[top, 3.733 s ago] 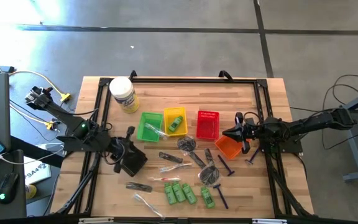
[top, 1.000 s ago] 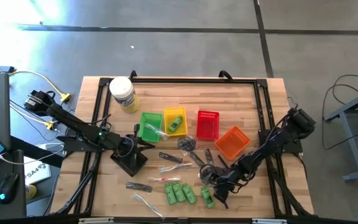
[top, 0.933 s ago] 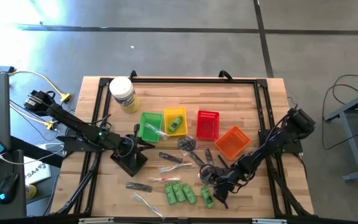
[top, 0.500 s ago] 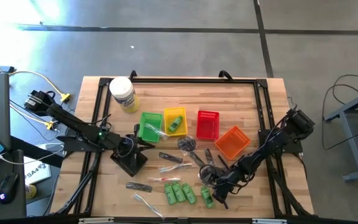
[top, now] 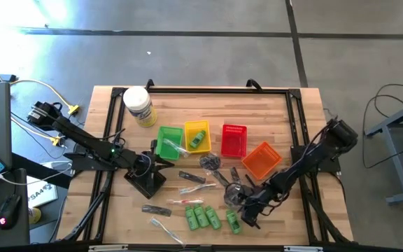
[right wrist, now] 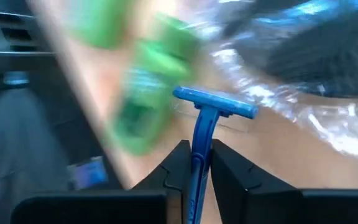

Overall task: Pick & Place Travel size toiletries
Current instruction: Put the bottom blue razor into the black basket

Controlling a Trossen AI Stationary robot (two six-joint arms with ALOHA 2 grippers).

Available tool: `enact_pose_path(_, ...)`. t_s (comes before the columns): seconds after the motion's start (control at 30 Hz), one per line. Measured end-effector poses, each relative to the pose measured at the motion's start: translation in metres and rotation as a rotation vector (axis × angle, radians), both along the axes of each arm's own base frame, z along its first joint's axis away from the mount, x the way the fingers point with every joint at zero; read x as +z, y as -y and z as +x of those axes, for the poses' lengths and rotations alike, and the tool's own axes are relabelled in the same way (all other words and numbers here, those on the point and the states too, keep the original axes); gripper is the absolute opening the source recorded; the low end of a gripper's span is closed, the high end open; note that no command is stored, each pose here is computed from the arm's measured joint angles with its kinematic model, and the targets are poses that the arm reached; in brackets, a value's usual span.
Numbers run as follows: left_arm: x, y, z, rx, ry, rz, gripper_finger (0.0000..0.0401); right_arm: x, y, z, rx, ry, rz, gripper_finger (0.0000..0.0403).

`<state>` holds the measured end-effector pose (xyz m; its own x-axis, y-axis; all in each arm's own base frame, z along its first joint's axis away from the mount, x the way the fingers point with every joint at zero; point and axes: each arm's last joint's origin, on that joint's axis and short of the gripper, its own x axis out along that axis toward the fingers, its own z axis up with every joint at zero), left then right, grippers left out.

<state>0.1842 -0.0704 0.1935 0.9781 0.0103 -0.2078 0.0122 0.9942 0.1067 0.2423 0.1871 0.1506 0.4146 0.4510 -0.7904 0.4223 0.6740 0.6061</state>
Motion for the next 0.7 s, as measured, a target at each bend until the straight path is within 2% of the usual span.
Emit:
enact_pose_path(0.2,0.001,0.000,0.000,0.000,0.013,-0.006,0.0000,0.053,0.010,-0.008,0.056,0.266,0.001,0.0028)
enact_pose_path(0.3,0.003,0.000,0.001,0.000,0.026,-0.011,0.0000,0.080,0.021,-0.013,0.058,0.433,-0.065,0.0030)
enact_pose_path(0.43,0.008,0.001,0.001,0.000,0.083,-0.037,0.0000,0.110,0.046,-0.016,0.031,0.677,-0.316,0.0038)
enact_pose_path(0.57,0.018,0.001,0.002,0.012,0.174,-0.075,0.0000,0.127,0.075,-0.012,0.028,0.811,-0.594,0.0032)
enact_pose_path(0.7,0.024,0.001,0.003,0.013,0.218,-0.092,0.0012,0.140,0.098,-0.001,0.019,0.923,-0.739,0.0031)
